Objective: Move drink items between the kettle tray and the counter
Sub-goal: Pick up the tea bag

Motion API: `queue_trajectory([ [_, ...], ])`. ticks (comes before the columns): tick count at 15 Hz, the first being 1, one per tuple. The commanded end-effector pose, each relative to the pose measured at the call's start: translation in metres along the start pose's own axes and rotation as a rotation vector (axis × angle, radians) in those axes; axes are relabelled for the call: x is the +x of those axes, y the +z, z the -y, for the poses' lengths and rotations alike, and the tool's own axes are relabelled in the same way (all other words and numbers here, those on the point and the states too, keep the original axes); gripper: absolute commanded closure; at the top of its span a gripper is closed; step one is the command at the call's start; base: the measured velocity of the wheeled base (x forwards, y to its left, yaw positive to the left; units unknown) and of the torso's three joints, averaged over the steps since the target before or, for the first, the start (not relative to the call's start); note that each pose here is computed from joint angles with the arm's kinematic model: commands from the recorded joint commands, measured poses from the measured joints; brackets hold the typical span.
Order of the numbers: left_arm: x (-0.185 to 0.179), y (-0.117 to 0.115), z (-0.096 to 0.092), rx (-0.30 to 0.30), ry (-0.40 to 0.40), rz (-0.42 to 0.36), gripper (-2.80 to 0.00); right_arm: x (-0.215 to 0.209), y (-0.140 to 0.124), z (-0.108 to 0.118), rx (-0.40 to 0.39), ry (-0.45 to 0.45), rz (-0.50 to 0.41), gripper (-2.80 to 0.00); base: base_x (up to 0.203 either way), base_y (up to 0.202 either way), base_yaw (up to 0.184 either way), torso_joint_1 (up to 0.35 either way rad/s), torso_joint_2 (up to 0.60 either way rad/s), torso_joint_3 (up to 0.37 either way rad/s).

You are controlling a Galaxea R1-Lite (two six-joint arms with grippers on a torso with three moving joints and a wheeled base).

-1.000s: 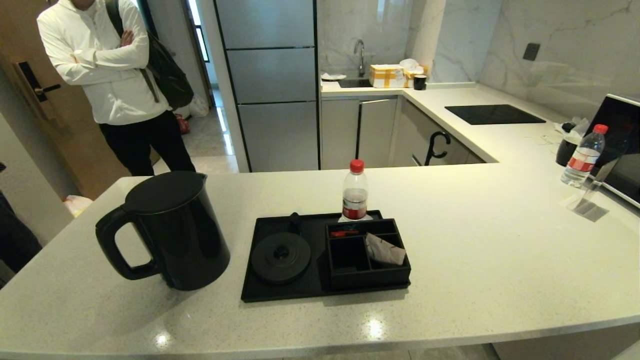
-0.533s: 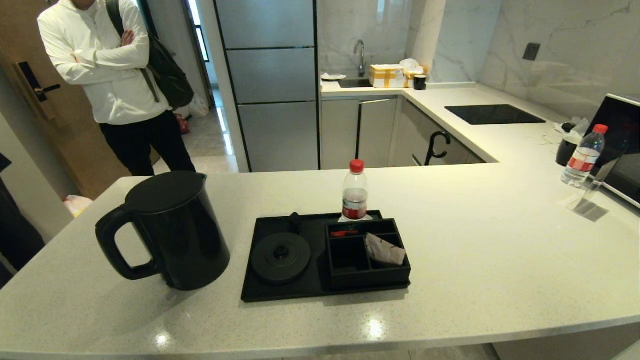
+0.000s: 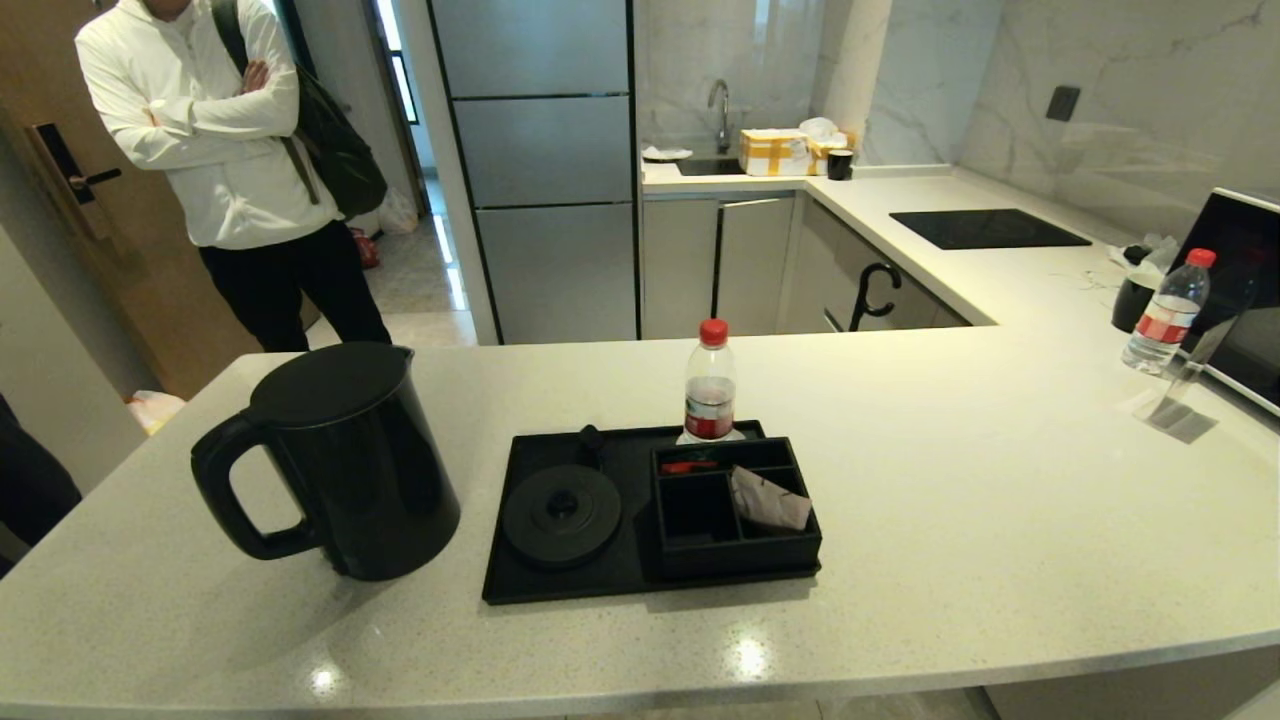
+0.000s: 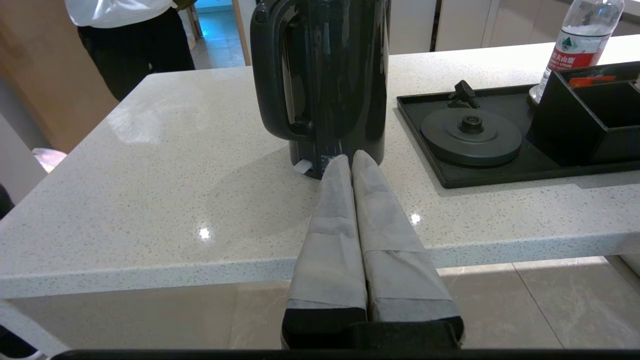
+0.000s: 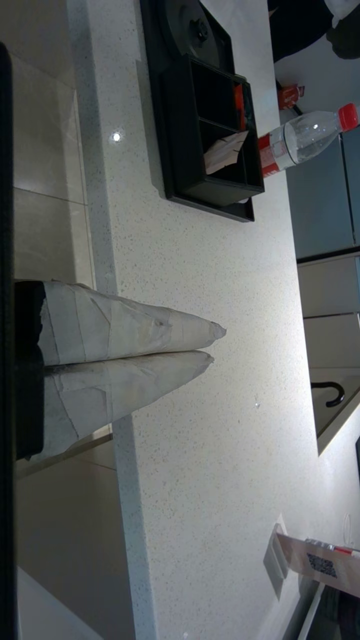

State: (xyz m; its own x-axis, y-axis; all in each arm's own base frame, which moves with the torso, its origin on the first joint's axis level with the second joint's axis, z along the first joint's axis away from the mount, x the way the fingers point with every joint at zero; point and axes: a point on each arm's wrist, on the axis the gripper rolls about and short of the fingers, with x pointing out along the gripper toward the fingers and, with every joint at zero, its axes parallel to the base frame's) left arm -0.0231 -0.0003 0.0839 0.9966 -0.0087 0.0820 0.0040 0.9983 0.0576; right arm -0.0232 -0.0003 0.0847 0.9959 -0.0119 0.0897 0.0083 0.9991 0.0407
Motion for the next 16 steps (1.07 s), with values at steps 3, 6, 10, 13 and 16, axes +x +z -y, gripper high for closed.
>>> queue_trajectory([
  [3, 0.0019, -0.0093, 0.0005, -0.002, -0.002, -0.031, 0.0, 0.0017, -0.0086, 0.0003, 0.0, -0.002, -0.03, 0.0, 0.0, 0.0, 0.0, 0.0, 0.0, 0.0],
  [6, 0.0019, -0.0093, 0.0005, -0.002, -0.002, -0.031, 0.0, 0.0016, -0.0083, 0.0003, 0.0, -0.002, -0.029, 0.0, 0.0, 0.0, 0.0, 0.0, 0.0, 0.0],
  [10, 0.0019, -0.0093, 0.0005, -0.002, -0.002, -0.031, 0.0, 0.0017, -0.0086, 0.0003, 0.0, -0.002, -0.03, 0.0, 0.0, 0.0, 0.0, 0.0, 0.0, 0.0],
  [13, 0.002, -0.0098, 0.0006, -0.002, -0.002, -0.033, 0.0, 0.0016, -0.0083, 0.0003, 0.0, -0.001, -0.029, 0.0, 0.0, 0.0, 0.0, 0.0, 0.0, 0.0],
  [16, 0.002, -0.0097, 0.0006, -0.002, -0.002, -0.033, 0.0, 0.0017, -0.0083, 0.0003, -0.003, -0.001, -0.027, 0.0, 0.0, 0.0, 0.0, 0.0, 0.0, 0.0],
])
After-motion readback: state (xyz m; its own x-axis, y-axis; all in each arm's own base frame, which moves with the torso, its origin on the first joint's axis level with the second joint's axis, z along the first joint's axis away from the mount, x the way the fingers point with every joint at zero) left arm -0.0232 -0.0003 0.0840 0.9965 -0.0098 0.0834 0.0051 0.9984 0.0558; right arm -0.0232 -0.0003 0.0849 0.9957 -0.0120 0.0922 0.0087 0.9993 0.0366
